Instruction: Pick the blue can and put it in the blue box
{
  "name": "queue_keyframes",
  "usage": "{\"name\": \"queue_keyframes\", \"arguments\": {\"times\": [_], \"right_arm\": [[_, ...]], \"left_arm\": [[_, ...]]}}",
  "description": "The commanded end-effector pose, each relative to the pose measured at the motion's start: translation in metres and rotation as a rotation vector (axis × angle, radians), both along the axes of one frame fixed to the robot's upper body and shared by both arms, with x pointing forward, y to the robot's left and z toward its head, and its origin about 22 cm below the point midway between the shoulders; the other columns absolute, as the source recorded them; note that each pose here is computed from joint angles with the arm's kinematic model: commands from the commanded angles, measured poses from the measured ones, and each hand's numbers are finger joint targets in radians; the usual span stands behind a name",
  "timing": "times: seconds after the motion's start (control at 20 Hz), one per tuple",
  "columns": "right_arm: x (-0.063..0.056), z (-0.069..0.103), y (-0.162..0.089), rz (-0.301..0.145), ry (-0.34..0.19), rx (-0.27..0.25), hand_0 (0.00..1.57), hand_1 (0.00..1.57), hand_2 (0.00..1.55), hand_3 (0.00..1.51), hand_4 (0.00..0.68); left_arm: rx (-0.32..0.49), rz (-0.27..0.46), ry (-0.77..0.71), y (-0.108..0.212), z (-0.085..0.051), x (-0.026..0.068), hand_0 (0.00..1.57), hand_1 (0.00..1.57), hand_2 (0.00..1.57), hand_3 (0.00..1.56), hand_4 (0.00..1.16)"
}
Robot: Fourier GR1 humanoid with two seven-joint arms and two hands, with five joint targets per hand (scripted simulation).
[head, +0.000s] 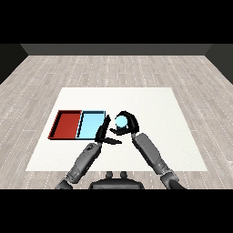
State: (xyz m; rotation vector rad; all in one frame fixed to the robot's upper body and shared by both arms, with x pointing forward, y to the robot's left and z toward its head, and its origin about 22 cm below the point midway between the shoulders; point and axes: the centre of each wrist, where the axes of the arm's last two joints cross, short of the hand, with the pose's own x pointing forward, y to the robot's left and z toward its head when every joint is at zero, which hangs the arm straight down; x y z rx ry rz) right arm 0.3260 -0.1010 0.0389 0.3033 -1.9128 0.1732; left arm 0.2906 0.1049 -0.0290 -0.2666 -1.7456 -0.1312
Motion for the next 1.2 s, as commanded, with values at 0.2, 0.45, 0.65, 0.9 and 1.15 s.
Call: {"name": "queue_keyframes", "arguments": {"times": [0.2, 0.45, 0.65, 0.9, 1.15], "right_arm": [[-0.004, 0.014, 0.003, 0.029, -0.024, 0.007, 1.4, 1.4, 1.44, 1.41, 0.666], [-0.001, -0.006, 0.012, 0.063, -0.04, -0.016, 1.39, 1.39, 1.43, 1.39, 0.651], [-0.018, 0.003, 0.017, 0.061, -0.014, -0.027, 1.42, 1.42, 1.43, 1.39, 0.651], [-0.012, 0.016, 0.026, 0.072, -0.024, -0.04, 1.42, 1.42, 1.44, 1.4, 0.626], [-0.022, 0.019, 0.055, 0.117, -0.024, -0.033, 1.32, 1.32, 1.43, 1.4, 0.617]], "left_arm": [[0.013, -0.017, 0.011, -0.006, 0.002, 0.0069, 0.0, 0.0, 0.0, 0.0, 0.0], [-0.007, -0.039, 0.003, -0.004, -0.004, 0.0044, 0.0, 0.0, 0.0, 0.0, 0.0], [-0.003, -0.027, 0.024, -0.017, 0.007, 0.0003, 0.0, 0.0, 0.0, 0.0, 0.0], [0.003, -0.049, 0.026, -0.031, 0.008, 0.0132, 0.0, 0.0, 0.0, 0.0, 0.0], [0.01, -0.039, -0.04, -0.019, -0.008, 0.0177, 0.0, 0.0, 0.0, 0.0, 0.17]]}}
